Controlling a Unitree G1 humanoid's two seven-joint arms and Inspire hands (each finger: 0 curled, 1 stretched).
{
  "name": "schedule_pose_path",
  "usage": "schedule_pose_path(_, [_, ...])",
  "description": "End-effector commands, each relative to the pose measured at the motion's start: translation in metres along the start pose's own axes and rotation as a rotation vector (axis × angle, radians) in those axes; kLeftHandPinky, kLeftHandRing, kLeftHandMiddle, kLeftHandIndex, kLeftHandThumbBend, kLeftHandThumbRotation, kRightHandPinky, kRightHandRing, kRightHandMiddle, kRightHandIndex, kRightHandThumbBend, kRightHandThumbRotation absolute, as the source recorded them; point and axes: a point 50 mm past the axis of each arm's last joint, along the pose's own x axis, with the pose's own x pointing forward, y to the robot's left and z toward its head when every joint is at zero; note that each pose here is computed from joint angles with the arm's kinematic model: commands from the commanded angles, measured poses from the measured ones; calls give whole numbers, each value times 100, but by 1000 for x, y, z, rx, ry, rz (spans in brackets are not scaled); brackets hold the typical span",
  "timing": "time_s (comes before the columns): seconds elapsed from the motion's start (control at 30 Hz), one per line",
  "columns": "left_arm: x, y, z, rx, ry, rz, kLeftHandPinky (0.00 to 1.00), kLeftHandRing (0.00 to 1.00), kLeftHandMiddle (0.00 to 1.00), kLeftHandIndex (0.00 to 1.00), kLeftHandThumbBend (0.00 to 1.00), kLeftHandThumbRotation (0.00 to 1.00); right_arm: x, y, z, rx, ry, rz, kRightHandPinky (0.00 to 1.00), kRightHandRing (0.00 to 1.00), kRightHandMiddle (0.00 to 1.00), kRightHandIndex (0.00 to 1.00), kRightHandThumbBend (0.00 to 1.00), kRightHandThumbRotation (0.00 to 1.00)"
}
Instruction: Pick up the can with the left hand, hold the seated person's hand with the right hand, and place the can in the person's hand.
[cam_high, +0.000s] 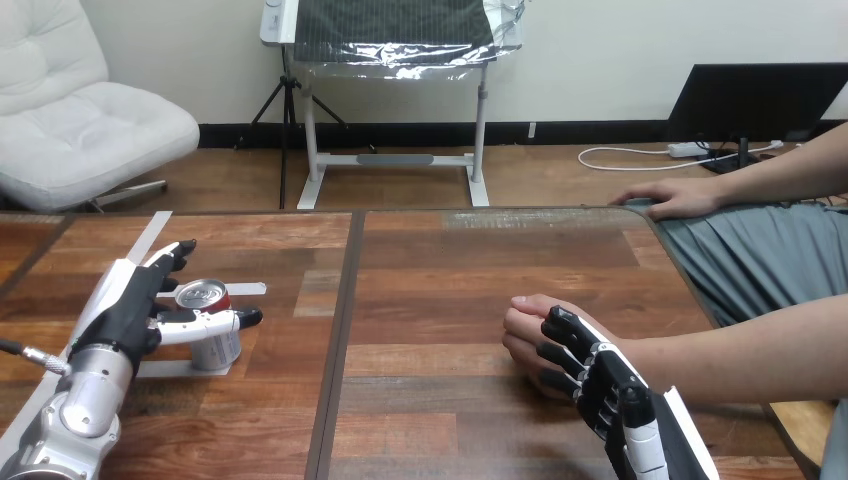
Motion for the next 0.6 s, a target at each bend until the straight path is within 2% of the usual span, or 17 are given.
schedule_pose_path(0.0, [9,17,20,12,-53,54,80,89,92,91,83,31,16,-4,15,-17,-86,6,85,89,91,89,97,100])
schedule_pose_path(0.57, [8,17,15,33,-26,61,80,88,90,89,78,21,17,-4,17,-18,-87,3,85,89,90,89,97,100])
